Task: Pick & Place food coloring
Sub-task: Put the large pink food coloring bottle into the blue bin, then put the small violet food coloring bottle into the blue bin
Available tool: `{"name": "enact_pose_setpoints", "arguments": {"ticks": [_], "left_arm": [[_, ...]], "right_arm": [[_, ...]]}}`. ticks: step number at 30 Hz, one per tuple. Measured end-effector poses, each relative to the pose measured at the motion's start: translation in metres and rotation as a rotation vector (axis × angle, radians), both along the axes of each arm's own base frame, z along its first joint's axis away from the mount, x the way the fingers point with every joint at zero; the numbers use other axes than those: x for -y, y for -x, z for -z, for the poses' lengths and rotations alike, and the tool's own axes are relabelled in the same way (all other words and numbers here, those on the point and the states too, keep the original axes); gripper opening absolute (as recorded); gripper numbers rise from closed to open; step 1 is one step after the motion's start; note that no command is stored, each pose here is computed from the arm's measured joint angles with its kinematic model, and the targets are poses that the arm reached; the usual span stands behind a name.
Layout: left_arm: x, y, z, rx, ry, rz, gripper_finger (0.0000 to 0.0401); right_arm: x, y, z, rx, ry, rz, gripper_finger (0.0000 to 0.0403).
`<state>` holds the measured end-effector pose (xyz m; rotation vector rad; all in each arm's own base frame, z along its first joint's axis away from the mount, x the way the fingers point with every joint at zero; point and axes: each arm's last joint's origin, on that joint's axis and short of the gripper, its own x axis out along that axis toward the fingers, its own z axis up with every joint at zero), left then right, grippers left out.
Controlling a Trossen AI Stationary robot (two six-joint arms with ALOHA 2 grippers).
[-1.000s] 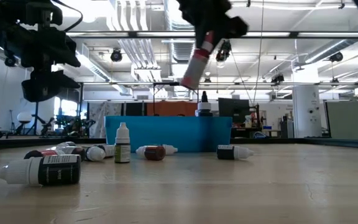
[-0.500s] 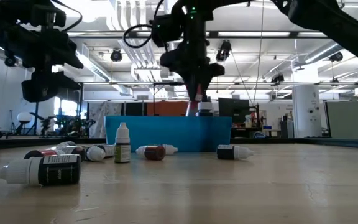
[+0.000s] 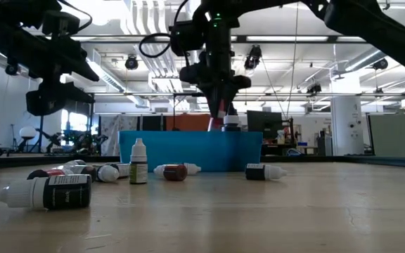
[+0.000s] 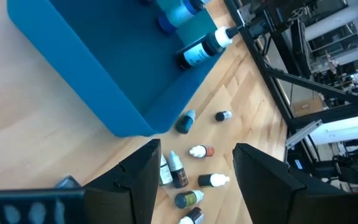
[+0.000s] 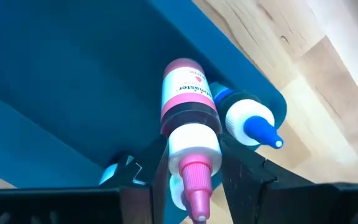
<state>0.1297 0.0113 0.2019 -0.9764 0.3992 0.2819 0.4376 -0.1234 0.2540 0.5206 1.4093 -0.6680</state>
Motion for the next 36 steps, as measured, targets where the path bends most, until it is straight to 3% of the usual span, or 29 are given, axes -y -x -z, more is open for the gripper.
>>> {"name": "enact_pose_setpoints", "arguments": {"ticks": [3, 14, 25, 36], "left_arm": [[0.000, 0.000, 0.000, 0.000, -0.002, -0.004, 0.0178], [0.000, 0.000, 0.000, 0.000, -0.004, -0.006, 0.0178], [0.000, 0.000, 0.000, -0.001, -0.006, -0.005, 0.0178], [0.000, 0.000, 0.000, 0.000, -0.006, -0.004, 0.0178]], "right_arm": [[0.000, 0.001, 0.002, 0.003, -0.047, -0.003, 0.0108], [0.002, 0.001, 0.011, -0.017, -0.055, 0.002, 0.0148], [0.003, 0.000, 0.010, 0.007, -0.048, 0.002, 0.0146], [-0.008, 0.012, -0.030, 0.043, -0.007, -0.025, 0.0192]]}}
